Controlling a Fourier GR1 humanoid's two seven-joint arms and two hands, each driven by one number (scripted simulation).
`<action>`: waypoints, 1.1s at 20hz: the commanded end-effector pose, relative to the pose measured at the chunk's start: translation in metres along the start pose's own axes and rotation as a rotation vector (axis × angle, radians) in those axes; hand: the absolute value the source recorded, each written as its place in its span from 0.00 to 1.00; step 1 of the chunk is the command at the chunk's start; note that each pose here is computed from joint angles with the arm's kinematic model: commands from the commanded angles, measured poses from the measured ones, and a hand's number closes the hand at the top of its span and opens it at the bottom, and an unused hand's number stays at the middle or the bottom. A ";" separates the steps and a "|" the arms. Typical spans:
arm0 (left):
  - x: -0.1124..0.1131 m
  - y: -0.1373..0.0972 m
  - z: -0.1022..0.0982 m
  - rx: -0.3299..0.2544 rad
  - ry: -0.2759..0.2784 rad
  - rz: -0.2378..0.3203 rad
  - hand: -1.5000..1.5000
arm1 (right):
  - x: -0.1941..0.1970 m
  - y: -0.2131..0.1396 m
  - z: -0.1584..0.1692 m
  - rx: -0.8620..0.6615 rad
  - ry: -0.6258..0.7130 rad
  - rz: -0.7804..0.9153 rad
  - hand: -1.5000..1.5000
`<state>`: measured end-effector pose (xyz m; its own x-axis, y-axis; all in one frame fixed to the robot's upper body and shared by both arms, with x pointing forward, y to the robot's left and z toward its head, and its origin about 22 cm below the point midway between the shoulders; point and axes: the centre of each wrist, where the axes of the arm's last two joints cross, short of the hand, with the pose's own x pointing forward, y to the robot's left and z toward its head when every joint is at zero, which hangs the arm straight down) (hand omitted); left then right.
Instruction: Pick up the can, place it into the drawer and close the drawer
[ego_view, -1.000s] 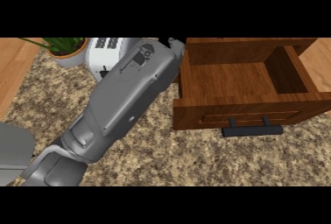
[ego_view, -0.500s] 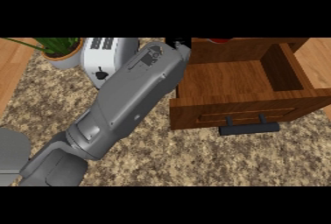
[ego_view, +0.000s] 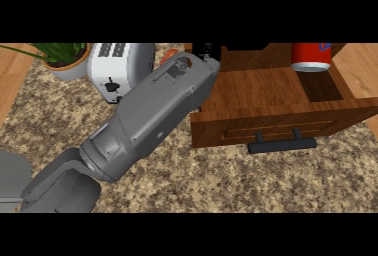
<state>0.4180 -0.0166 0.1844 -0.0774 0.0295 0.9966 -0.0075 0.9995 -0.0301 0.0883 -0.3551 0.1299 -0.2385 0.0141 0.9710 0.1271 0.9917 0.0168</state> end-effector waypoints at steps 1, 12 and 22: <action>-0.012 0.002 0.001 0.037 -0.001 -0.017 0.00 | -0.006 -0.003 -0.003 -0.004 0.004 -0.002 0.00; -0.013 0.004 -0.003 0.097 0.002 -0.006 0.00 | -0.007 0.005 -0.001 0.016 -0.002 -0.004 0.00; -0.011 0.001 0.000 0.075 -0.045 0.054 0.00 | 0.040 0.010 -0.013 0.121 -0.199 0.330 0.00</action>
<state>0.4197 -0.0149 0.1720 -0.1031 0.0554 0.9931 -0.0767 0.9950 -0.0634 0.0984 -0.3539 0.1531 -0.3452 0.2119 0.9143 0.1198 0.9762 -0.1810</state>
